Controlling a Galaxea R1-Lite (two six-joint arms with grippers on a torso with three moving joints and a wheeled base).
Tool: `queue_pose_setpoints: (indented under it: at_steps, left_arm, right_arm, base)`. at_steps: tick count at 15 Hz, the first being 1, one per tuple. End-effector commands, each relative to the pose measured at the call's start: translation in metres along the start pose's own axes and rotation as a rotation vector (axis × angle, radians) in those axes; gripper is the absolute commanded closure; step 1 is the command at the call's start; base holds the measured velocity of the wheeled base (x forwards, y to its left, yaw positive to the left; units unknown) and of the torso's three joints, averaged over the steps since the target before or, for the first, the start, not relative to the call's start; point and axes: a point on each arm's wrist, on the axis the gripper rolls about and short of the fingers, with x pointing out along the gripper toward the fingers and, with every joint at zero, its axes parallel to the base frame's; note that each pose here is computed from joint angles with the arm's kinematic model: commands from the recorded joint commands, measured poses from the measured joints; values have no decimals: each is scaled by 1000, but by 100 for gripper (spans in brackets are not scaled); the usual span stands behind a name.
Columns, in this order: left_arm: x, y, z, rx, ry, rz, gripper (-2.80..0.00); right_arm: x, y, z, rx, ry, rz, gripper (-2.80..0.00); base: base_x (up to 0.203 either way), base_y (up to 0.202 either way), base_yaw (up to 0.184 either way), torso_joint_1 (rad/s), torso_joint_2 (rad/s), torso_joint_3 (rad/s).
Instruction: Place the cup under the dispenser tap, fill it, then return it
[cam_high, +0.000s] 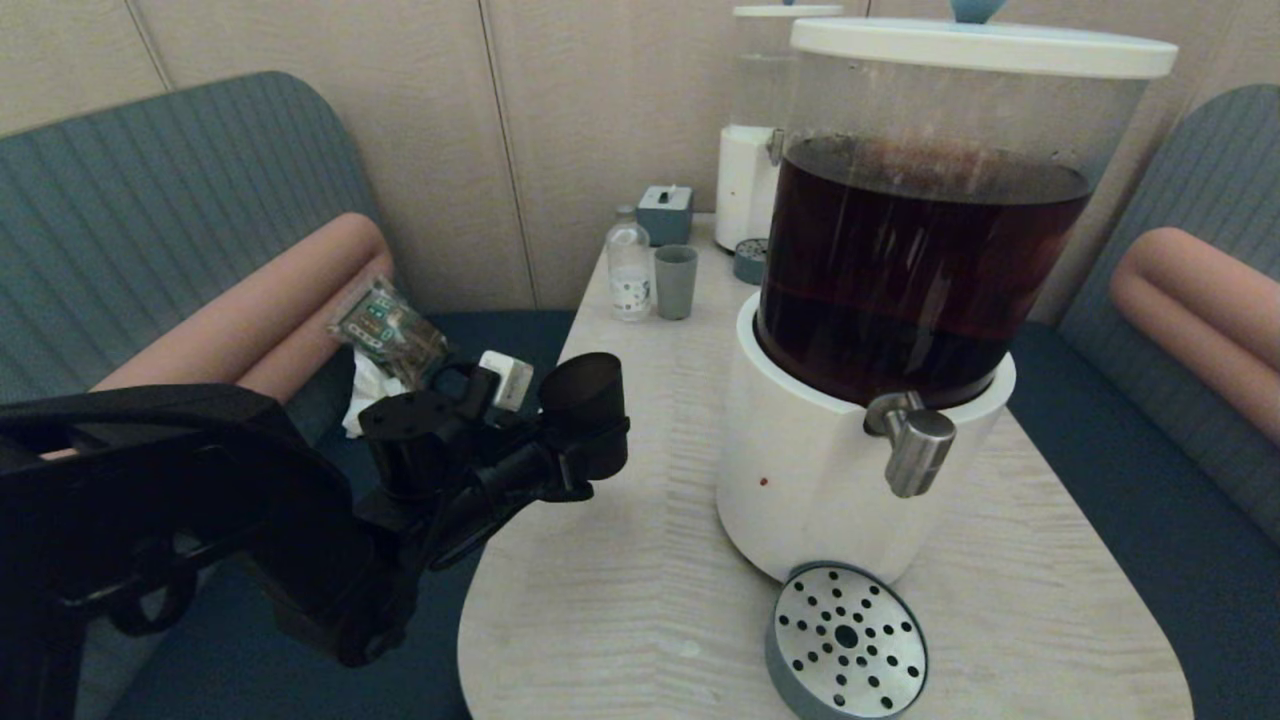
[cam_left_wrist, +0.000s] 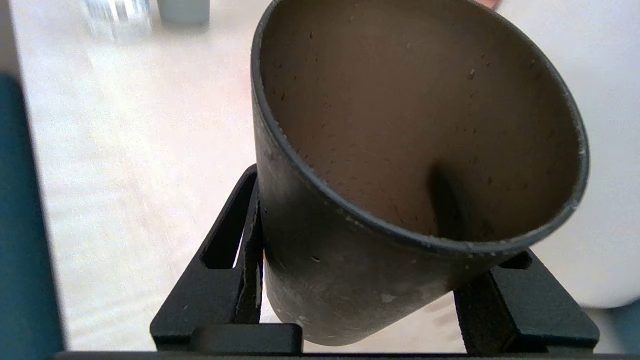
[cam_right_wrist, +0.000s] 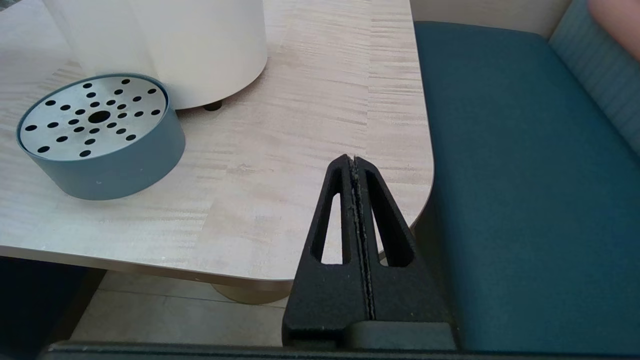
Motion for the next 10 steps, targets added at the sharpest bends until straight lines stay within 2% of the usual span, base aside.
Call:
queue_pose_setpoints:
  at_steps: [1, 5, 10]
  left_arm:
    - [9, 7, -27, -17, 52, 6, 0]
    - [15, 11, -46, -27, 87, 12, 0]
    - [14, 12, -54, -28, 113, 14, 0]
  right_arm:
    - [0, 0, 0, 0, -2, 0, 0]
    - [0, 0, 0, 0, -2, 0, 0]
    - [0, 0, 0, 0, -2, 0, 0]
  base:
    - [0, 0, 0, 0, 0, 0]
    - [0, 0, 0, 0, 0, 0]
    - [0, 0, 0, 0, 0, 0]
